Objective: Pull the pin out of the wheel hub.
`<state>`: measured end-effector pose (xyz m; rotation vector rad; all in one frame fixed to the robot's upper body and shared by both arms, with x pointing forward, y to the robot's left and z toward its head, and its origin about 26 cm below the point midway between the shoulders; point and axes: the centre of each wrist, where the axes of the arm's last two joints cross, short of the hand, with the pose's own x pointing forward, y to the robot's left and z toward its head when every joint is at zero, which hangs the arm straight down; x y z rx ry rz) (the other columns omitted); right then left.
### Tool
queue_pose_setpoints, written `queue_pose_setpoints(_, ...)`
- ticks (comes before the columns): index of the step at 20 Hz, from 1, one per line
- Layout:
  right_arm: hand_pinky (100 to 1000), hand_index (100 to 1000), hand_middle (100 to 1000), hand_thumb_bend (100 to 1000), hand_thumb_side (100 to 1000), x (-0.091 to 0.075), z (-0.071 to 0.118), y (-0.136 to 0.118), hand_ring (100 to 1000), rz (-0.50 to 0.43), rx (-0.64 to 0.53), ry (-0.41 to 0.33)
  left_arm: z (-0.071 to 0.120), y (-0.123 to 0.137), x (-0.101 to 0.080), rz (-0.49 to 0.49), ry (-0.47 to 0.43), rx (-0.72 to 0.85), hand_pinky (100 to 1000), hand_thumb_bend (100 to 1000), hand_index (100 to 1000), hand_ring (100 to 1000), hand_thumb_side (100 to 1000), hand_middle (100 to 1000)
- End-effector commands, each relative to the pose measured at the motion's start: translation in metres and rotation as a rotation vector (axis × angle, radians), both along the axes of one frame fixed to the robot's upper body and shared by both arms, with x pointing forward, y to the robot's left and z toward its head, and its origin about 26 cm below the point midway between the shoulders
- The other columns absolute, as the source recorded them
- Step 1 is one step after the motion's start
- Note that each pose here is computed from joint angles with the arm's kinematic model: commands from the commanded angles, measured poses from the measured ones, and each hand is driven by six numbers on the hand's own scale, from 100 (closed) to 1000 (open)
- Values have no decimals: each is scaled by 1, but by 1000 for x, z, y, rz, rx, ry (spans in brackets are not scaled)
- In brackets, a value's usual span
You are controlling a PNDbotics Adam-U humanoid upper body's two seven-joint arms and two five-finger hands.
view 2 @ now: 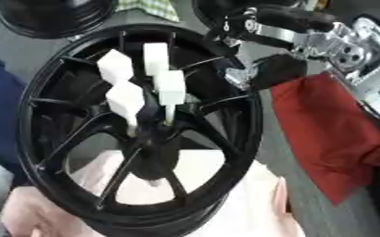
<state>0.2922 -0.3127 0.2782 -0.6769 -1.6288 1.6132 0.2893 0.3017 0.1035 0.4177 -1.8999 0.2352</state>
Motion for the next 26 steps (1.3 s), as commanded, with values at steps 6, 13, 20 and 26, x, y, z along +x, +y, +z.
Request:
queue_pose_setpoints(6,828,889,851,100,488,-2,7,4,877,-33,56,88,1,-5,4,-37,-7,-13,708,731,750,517,457,557)
queue_pose_setpoints(13,814,898,862,100,660,0,4,9,883,-9,153,172,1,-4,6,-40,-5,-9,708,729,748,516,457,556)
queue_pose_setpoints(20,818,885,852,100,607,0,12,12,879,50,146,129,3,-6,7,-48,-9,-7,709,727,748,516,457,556)
queue_pose_setpoints(26,822,872,832,100,576,1,12,14,874,90,123,126,1,-5,7,-46,-2,-5,710,728,747,516,457,556)
